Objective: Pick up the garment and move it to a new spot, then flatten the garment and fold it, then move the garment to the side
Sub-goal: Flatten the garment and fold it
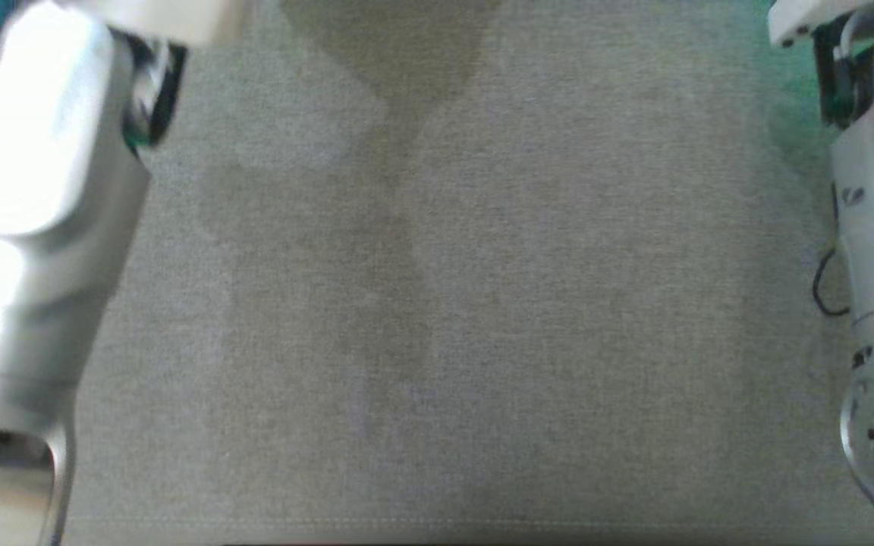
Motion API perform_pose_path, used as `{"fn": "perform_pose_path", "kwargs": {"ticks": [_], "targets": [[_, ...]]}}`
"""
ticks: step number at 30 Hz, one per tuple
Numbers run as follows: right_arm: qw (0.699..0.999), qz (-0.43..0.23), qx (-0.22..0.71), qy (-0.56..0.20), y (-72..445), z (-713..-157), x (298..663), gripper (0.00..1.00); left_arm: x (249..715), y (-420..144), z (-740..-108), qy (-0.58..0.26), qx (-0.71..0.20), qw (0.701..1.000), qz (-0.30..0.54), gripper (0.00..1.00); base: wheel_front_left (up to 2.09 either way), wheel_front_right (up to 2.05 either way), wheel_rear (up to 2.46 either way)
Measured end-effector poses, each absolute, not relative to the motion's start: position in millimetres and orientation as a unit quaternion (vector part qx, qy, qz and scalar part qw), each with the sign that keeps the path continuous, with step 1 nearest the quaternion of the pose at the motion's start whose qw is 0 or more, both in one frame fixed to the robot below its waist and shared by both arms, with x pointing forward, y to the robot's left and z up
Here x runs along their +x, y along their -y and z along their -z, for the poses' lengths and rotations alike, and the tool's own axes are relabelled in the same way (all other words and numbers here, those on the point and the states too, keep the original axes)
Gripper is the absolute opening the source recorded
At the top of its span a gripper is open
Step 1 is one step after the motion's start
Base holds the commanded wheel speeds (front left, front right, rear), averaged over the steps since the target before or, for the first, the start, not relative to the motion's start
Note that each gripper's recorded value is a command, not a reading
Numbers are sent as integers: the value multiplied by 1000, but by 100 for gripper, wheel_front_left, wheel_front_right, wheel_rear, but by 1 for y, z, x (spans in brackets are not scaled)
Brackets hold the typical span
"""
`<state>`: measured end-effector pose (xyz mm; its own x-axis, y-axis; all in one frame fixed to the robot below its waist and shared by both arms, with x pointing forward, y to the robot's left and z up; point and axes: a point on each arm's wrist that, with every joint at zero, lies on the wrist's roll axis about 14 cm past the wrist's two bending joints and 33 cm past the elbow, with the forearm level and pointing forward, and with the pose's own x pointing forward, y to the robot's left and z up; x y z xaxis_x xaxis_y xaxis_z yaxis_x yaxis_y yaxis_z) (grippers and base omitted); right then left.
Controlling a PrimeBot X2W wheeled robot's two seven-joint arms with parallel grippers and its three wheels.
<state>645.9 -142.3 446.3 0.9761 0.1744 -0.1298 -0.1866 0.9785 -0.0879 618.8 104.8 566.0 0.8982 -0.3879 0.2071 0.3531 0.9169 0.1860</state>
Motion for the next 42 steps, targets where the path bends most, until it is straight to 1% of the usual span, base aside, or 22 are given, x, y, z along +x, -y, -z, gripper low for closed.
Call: {"fn": "perform_pose_path", "kwargs": {"ticks": [4,9,14,20,25,26,34,38,42], "targets": [[992,-94,-38,-71,138,-428,636,0,604,-108,-540,100,64,974,194,0,0,0,0],[994,-86,-15,-61,141,-432,621,0,585,-111,-548,119,59,972,193,0,0,0,0],[997,-75,15,-28,145,-452,594,0,551,-128,-558,135,62,974,174,0,0,0,0],[997,-65,41,-10,151,-464,542,0,497,-134,-565,136,59,975,166,0,0,0,0],[996,-57,62,-18,156,-461,487,0,448,-138,-557,101,47,982,149,0,0,0,0],[996,-54,74,-21,157,-462,466,0,428,-141,-552,84,37,987,135,0,0,0,0],[992,-37,113,-42,164,-458,389,0,347,-139,-527,24,2,994,106,0,0,0,0],[992,-33,113,-53,168,-458,363,0,318,-133,-516,-3,-8,994,110,0,0,0,0],[990,-32,110,-77,169,-455,351,0,303,-127,-509,-21,-9,992,124,0,0,0,0]]}}
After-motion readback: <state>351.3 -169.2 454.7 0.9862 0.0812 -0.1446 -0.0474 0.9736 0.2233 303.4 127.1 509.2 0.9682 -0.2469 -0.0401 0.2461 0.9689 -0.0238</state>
